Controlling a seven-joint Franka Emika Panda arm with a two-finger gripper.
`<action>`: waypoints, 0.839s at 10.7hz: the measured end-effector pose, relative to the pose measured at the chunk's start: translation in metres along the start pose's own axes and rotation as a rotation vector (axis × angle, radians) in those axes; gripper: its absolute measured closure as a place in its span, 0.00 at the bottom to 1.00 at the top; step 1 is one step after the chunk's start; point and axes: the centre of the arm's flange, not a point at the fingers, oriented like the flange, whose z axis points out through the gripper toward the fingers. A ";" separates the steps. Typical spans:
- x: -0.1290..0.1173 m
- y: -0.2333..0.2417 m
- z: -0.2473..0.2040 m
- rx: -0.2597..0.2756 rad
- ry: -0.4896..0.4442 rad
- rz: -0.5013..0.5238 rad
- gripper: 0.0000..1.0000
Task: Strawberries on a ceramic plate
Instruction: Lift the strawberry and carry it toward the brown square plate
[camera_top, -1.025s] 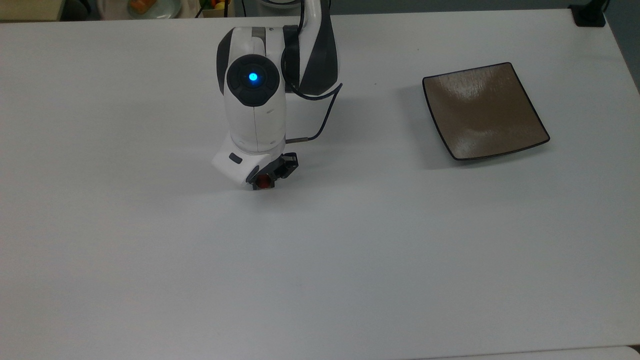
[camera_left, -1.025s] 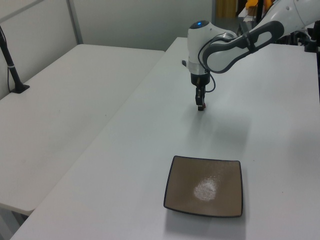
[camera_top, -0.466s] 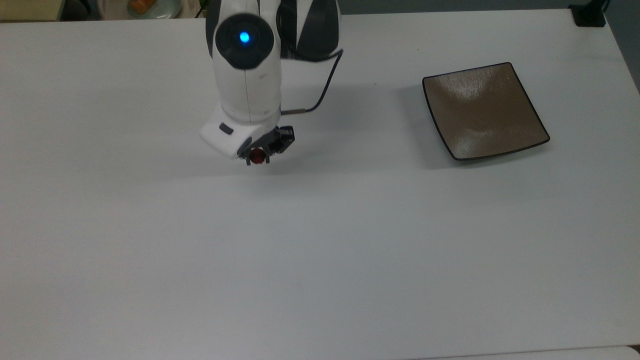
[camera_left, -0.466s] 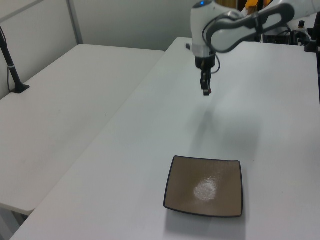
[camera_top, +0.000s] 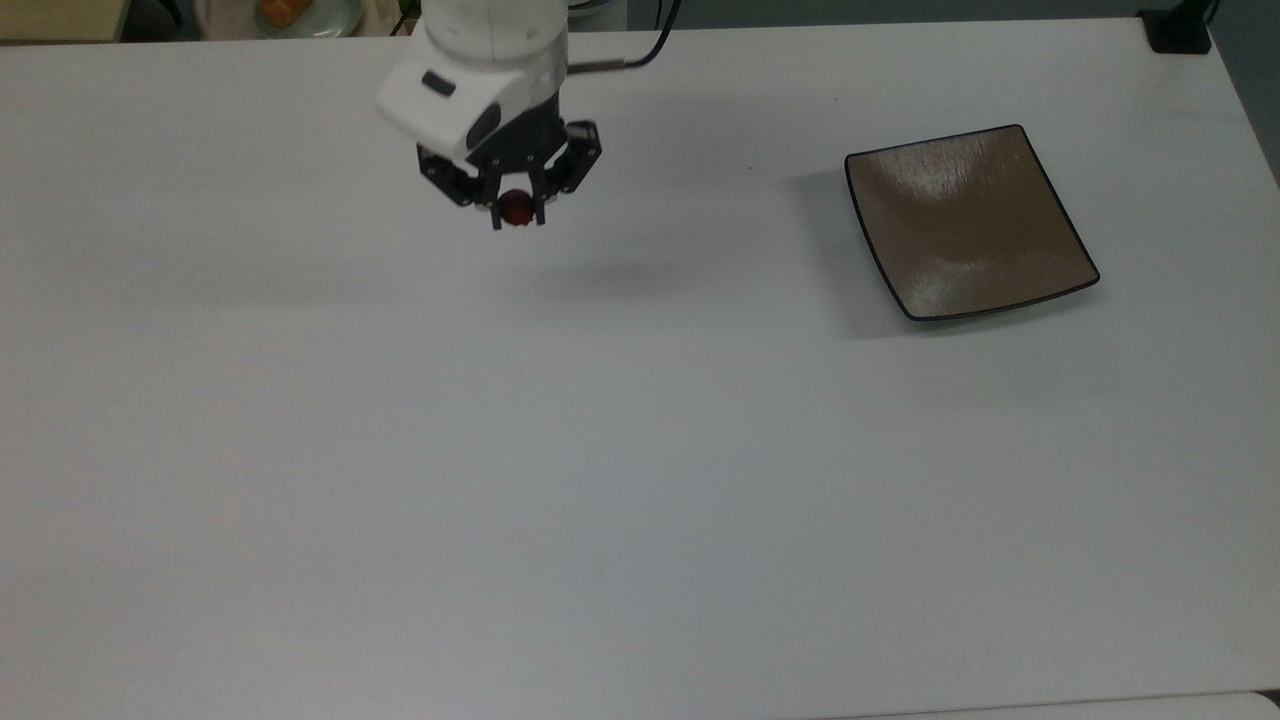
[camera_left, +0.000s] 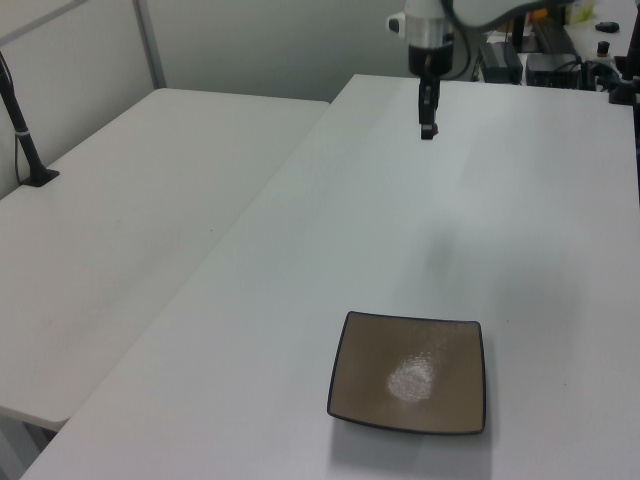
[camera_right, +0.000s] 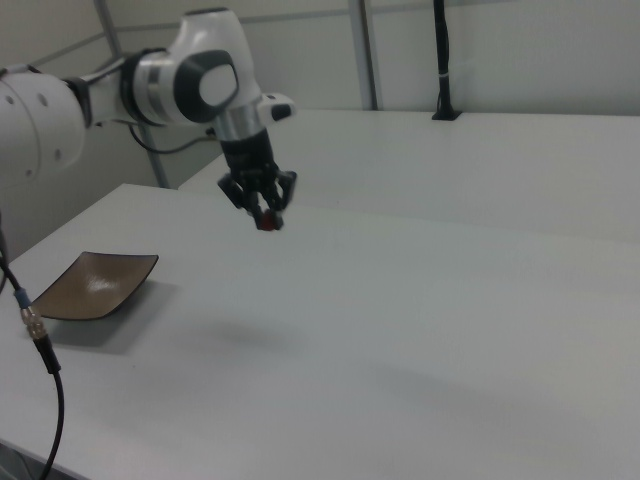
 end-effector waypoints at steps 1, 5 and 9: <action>-0.005 -0.012 -0.017 0.019 0.004 -0.011 0.67; -0.017 -0.086 -0.066 0.033 -0.004 -0.115 0.67; -0.025 -0.170 -0.077 0.035 -0.008 -0.144 0.67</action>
